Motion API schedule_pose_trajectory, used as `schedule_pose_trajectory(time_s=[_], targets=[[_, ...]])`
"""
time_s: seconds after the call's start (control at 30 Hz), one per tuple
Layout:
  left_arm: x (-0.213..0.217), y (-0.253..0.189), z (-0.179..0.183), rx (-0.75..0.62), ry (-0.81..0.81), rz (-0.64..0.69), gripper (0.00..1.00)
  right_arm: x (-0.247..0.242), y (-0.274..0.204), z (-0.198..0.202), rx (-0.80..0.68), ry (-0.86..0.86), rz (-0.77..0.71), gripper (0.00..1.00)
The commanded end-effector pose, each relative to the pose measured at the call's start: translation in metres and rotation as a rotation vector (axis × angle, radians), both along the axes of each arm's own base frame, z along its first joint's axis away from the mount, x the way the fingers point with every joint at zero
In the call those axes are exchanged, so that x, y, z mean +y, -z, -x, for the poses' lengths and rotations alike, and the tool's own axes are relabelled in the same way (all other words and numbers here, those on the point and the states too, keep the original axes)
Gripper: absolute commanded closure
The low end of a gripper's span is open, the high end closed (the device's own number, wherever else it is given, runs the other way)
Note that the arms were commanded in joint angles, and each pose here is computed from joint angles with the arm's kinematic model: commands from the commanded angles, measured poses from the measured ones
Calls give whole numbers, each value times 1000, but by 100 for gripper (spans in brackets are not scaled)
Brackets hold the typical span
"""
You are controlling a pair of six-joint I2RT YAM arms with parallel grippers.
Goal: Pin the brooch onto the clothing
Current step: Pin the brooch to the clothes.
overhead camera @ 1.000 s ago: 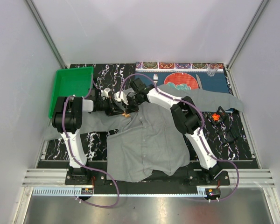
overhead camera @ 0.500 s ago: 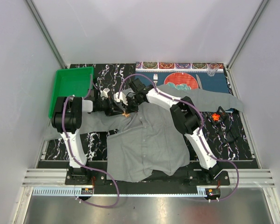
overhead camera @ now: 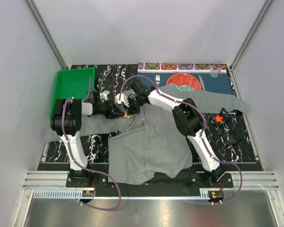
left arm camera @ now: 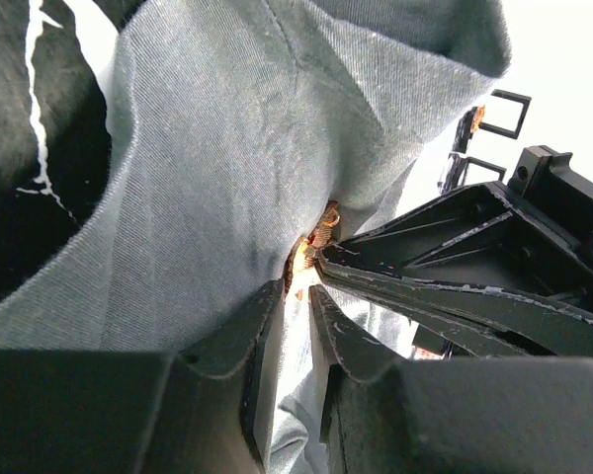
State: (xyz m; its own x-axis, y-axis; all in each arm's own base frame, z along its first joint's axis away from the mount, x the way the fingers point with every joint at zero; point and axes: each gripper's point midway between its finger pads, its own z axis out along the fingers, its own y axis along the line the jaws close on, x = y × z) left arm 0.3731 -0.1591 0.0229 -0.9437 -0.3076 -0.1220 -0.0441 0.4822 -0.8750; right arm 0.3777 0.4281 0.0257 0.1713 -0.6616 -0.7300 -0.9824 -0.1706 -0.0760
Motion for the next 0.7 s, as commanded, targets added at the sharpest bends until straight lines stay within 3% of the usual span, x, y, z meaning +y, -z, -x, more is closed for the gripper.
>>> schedule_pose_trajectory(time_s=[0.0,0.5,0.67], targets=[[1,-9,1,-42,10,5,78,0,2,-5,-12,16,24,100],[-2,3,-1,-18,20,-39,74,2,3,-5,-7,19,19,100],[-2,5,-1,-19,28,-46,90,3,4,-6,-6,27,25,100]])
